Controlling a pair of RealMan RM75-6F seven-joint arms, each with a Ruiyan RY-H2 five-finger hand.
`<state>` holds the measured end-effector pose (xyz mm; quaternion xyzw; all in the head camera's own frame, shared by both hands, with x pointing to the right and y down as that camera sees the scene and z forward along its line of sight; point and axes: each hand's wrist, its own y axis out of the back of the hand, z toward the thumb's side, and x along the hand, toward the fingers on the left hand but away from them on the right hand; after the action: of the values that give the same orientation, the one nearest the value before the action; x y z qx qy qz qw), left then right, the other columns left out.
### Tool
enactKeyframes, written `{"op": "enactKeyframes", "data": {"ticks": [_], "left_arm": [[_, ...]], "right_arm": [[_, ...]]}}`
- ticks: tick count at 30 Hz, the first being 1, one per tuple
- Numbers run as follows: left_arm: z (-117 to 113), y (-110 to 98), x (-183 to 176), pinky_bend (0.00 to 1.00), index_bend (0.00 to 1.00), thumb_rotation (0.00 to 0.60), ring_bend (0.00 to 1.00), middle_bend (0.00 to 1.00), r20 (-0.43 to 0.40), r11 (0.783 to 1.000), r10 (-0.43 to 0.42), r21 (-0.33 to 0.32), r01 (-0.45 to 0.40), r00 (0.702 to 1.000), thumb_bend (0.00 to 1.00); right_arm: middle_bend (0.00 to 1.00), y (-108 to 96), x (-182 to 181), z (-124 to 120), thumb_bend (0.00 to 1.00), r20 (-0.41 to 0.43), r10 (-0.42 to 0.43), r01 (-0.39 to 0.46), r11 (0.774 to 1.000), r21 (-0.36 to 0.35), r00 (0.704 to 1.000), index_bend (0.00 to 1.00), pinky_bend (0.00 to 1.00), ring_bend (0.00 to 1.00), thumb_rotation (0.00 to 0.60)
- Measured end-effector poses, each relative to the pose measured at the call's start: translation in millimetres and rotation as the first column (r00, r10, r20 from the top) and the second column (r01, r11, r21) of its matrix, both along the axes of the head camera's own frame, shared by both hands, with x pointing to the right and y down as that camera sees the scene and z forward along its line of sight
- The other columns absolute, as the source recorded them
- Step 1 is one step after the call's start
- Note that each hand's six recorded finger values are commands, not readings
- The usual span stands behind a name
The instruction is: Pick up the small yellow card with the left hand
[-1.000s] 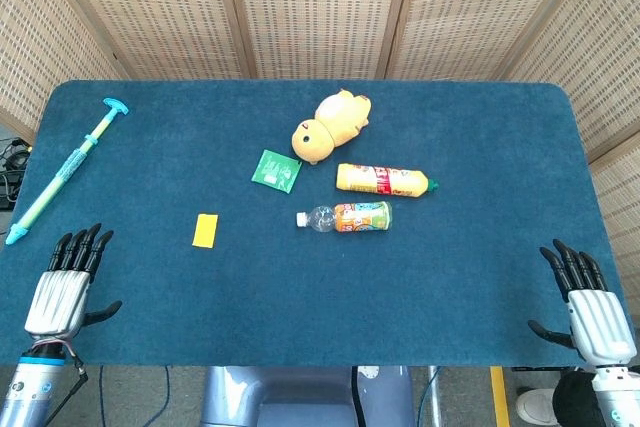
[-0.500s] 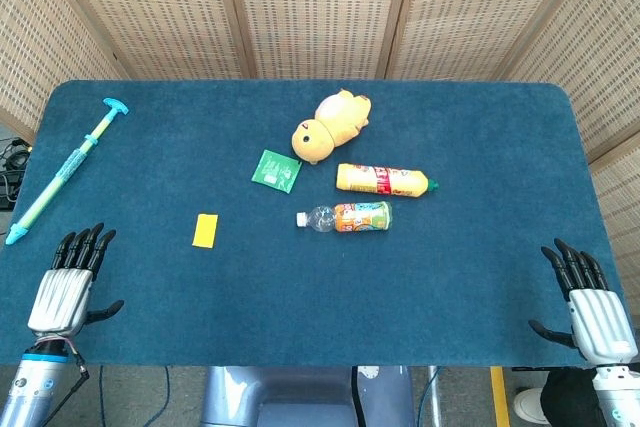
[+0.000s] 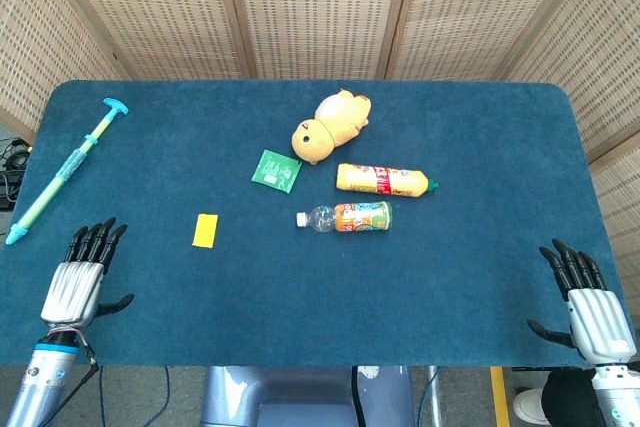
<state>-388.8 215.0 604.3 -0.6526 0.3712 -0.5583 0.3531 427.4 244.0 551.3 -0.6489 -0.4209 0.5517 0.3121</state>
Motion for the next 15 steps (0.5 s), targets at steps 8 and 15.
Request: {"op": "enactKeyframes", "data": {"ticks": [8, 15], "left_arm": [[35.5, -22.9, 22.6, 0.00, 0.00, 0.600, 0.00, 0.00, 0.014, 0.997, 0.061, -0.057, -0.060, 0.998, 0.30], [71.6, -45.1, 41.0, 0.00, 0.00, 0.600, 0.00, 0.00, 0.022, 0.991, 0.074, -0.111, -0.071, 0.997, 0.32]], "right_arm": [[0.00, -0.8, 0.2, 2.3, 0.00, 0.001, 0.001, -0.001, 1.000, -0.009, 1.000, 0.00, 0.00, 0.00, 0.600], [0.00, -1.6, 0.6, 5.6, 0.00, 0.004, 0.004, -0.004, 1.000, -0.022, 1.000, 0.00, 0.00, 0.00, 0.600]]}}
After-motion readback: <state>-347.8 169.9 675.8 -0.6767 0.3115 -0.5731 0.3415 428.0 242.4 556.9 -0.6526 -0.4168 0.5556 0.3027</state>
